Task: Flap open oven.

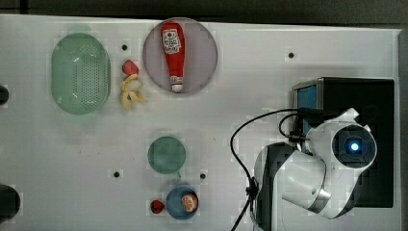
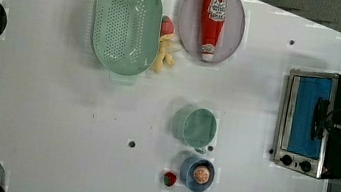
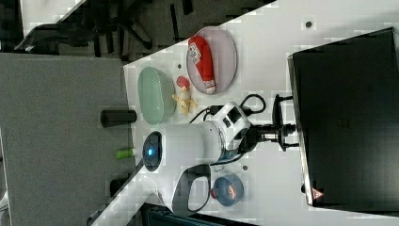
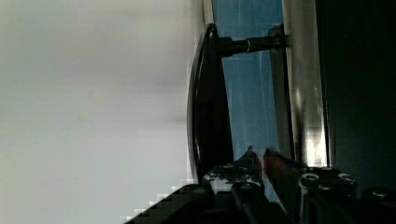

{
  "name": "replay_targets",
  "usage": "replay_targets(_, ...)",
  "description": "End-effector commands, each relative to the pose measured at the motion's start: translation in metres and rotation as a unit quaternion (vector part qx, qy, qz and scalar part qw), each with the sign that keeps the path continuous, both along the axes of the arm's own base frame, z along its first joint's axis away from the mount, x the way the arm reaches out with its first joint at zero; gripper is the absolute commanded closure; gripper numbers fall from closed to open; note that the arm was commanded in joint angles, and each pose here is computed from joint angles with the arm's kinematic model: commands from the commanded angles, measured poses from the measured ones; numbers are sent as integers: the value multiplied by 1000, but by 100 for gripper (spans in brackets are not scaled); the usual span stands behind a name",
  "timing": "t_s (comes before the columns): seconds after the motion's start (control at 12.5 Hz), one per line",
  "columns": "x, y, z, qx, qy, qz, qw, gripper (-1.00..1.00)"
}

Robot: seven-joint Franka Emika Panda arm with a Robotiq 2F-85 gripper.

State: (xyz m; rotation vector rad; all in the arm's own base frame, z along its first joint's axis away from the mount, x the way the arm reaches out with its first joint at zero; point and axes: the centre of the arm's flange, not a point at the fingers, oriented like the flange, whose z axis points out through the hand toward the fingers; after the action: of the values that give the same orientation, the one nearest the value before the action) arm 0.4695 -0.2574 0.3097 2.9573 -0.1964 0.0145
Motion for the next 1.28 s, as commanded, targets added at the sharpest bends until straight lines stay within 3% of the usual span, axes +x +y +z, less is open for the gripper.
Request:
replay_targets(0.08, 7, 3, 4, -4, -8, 32, 999, 65)
replay_targets(0.48, 17, 36, -5, -11, 9, 75, 997, 65)
replay_targets(0.64, 23, 56, -8, -38, 21, 99, 994, 65)
replay_targets(0.96, 29, 97, -25, -92, 35, 58, 993, 65)
replay_targets(1.28, 34, 148, -51, -163, 56, 49, 984, 65)
